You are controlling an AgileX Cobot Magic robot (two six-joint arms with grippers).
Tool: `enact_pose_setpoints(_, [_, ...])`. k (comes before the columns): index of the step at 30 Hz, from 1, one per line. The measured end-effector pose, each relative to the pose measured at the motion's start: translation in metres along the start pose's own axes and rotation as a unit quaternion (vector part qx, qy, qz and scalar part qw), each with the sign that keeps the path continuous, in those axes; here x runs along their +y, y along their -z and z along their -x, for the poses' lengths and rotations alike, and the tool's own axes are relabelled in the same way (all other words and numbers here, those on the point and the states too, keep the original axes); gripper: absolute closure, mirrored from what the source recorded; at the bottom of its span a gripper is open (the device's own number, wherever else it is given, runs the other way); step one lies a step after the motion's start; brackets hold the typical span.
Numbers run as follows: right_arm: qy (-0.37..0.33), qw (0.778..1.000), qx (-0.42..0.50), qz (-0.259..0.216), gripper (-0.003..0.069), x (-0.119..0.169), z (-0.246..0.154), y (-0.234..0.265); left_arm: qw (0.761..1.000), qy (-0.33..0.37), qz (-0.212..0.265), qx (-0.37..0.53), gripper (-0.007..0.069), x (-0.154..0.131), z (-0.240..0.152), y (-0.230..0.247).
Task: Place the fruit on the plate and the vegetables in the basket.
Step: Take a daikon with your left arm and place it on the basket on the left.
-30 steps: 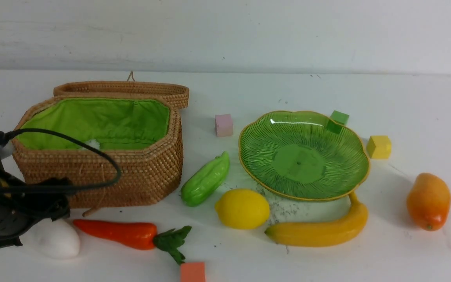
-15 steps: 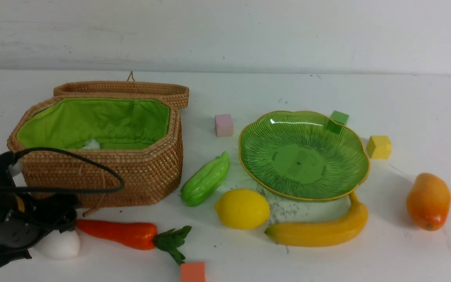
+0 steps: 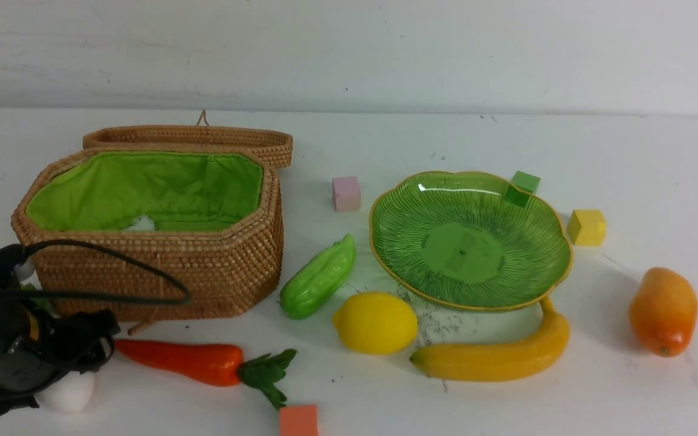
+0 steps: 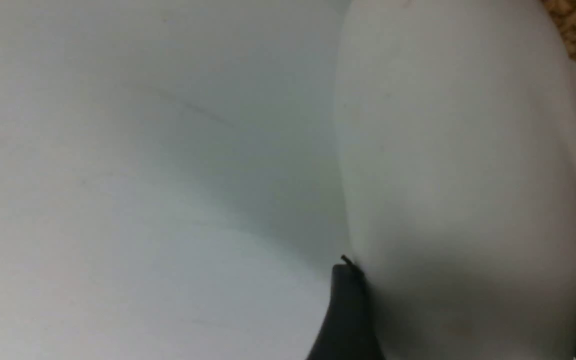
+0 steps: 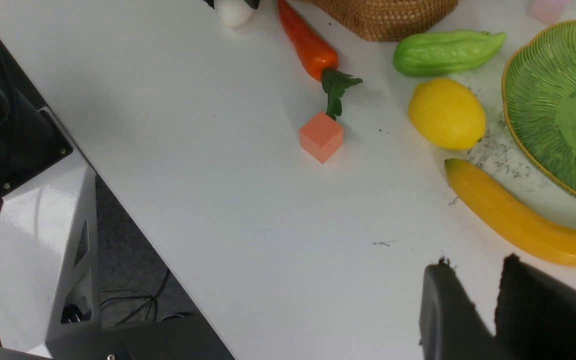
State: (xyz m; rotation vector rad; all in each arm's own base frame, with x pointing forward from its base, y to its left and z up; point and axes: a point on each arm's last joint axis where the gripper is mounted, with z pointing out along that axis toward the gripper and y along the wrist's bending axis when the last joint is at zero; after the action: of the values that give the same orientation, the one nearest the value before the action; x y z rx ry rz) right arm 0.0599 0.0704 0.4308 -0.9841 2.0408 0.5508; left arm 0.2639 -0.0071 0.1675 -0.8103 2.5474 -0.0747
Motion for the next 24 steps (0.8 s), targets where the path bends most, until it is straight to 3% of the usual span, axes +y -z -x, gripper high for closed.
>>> enact_pose_setpoints(13, [0.002, 1.0, 0.0, -0.001, 0.0483, 0.0, 0.0, 0.0, 0.999, -0.01, 0.037, 0.006, 0.0131, 0.007, -0.001, 0.0])
enact_pose_setpoints(17, [0.002, 1.0, 0.0, -0.001, 0.0481, 0.0, 0.0, 0.0, 0.997, -0.013, 0.077, 0.01, 0.0131, 0.014, -0.001, 0.005])
enact_pose_setpoints(24, [0.002, 1.0, 0.0, -0.001, 0.0478, 0.0, 0.0, 0.0, 0.997, -0.008, 0.077, -0.013, 0.0131, 0.018, 0.002, 0.029])
